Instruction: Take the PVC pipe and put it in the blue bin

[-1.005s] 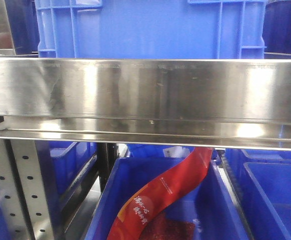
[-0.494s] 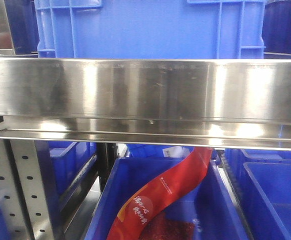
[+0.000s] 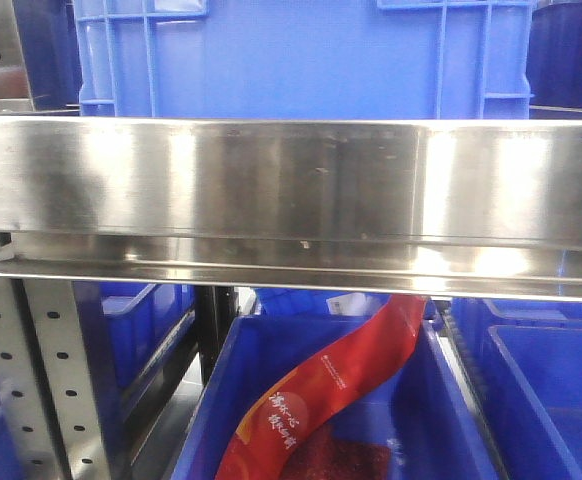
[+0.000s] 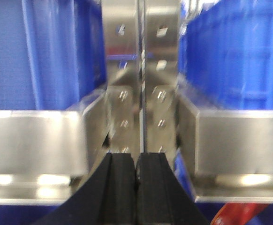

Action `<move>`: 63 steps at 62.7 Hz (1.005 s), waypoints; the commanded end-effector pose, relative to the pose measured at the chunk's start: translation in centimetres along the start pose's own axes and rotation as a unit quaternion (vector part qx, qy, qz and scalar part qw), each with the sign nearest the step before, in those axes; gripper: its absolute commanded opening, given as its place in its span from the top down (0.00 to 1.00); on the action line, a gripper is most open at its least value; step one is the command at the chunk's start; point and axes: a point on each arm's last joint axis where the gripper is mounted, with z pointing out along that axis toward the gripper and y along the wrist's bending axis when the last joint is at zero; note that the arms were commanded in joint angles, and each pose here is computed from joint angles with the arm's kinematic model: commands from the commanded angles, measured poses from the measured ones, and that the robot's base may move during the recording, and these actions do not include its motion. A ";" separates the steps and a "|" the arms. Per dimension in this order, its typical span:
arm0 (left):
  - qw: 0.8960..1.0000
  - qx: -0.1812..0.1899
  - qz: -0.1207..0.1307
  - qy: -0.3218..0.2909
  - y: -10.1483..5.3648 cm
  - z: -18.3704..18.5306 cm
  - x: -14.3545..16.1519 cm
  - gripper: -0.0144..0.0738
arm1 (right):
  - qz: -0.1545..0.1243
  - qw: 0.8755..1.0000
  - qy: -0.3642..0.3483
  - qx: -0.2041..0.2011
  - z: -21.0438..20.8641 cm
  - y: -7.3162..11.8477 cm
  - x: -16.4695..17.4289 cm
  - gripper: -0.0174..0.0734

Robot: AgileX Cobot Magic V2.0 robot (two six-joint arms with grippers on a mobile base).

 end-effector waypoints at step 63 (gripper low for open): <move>0.998 -0.020 -0.053 -0.026 0.3 -0.1 -0.5 0.96 | -0.001 1.000 -0.015 0.003 0.0 0.0 -0.3 0.99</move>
